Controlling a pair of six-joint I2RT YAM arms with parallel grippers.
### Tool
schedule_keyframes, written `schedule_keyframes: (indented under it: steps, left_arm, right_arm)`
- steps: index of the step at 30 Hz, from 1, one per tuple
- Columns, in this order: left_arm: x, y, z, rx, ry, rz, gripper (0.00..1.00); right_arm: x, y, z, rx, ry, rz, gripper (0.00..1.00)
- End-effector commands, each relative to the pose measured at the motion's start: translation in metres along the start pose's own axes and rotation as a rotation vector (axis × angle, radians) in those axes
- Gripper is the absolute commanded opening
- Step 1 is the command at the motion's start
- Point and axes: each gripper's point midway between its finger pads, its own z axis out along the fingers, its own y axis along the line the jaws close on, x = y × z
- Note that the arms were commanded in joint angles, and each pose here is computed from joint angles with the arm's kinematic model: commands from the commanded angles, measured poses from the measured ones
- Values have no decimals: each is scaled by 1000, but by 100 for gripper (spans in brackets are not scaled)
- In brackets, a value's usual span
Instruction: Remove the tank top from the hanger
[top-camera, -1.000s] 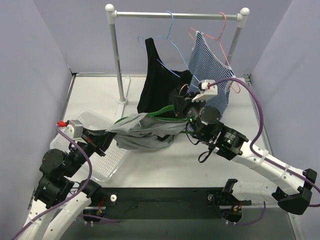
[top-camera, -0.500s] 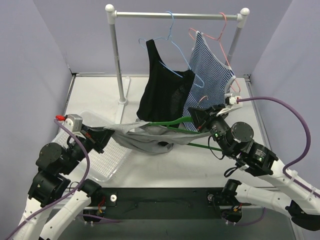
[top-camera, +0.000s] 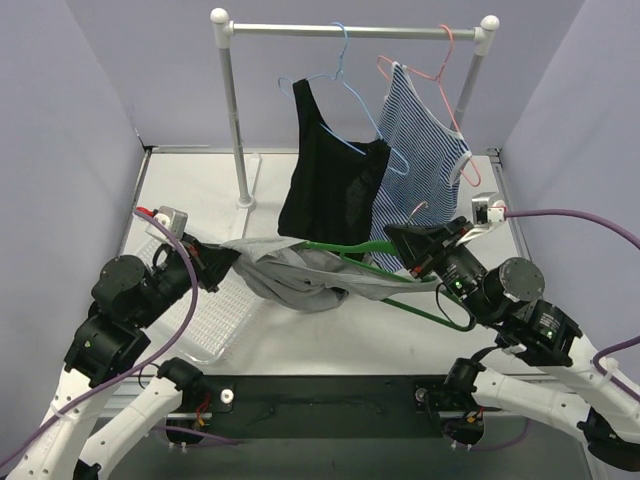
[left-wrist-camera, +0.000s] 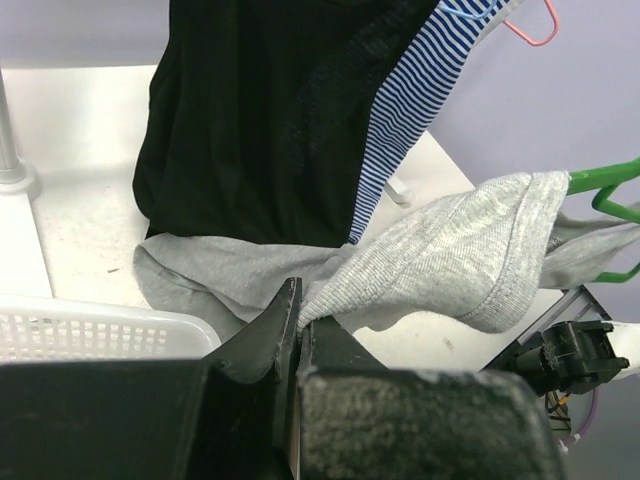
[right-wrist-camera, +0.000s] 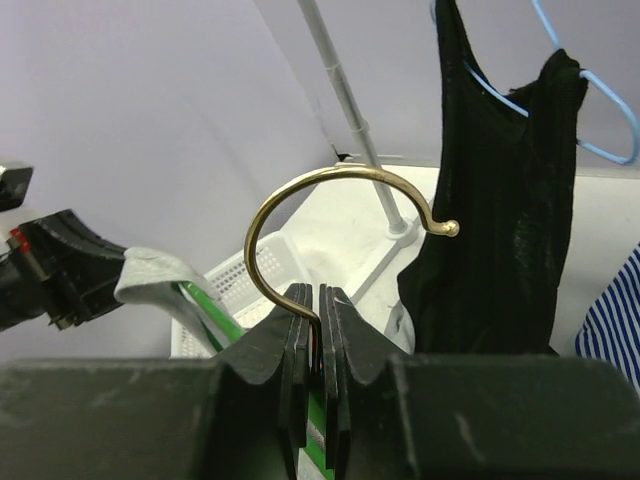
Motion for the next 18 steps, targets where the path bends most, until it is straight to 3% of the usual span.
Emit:
schedule_keyframes:
  steps: [1,10,13,18]
  left_arm:
    - [-25,-15,-6,35,-29,1,0]
    - [-35,-73,-17,324,20,-2,0]
    - [-25,-63,-11,274,73,-3,0]
    - [-6,-18,2,31,175,12,0]
  right_arm:
    - [-26,20,-17,-132,-72,-31,0]
    - [2,18,-38,-237,-32,-139,0]
    - [-7,22,-47,-275,-73,-155,0]
    - [-23,24,-61,-306,-163,-135,0]
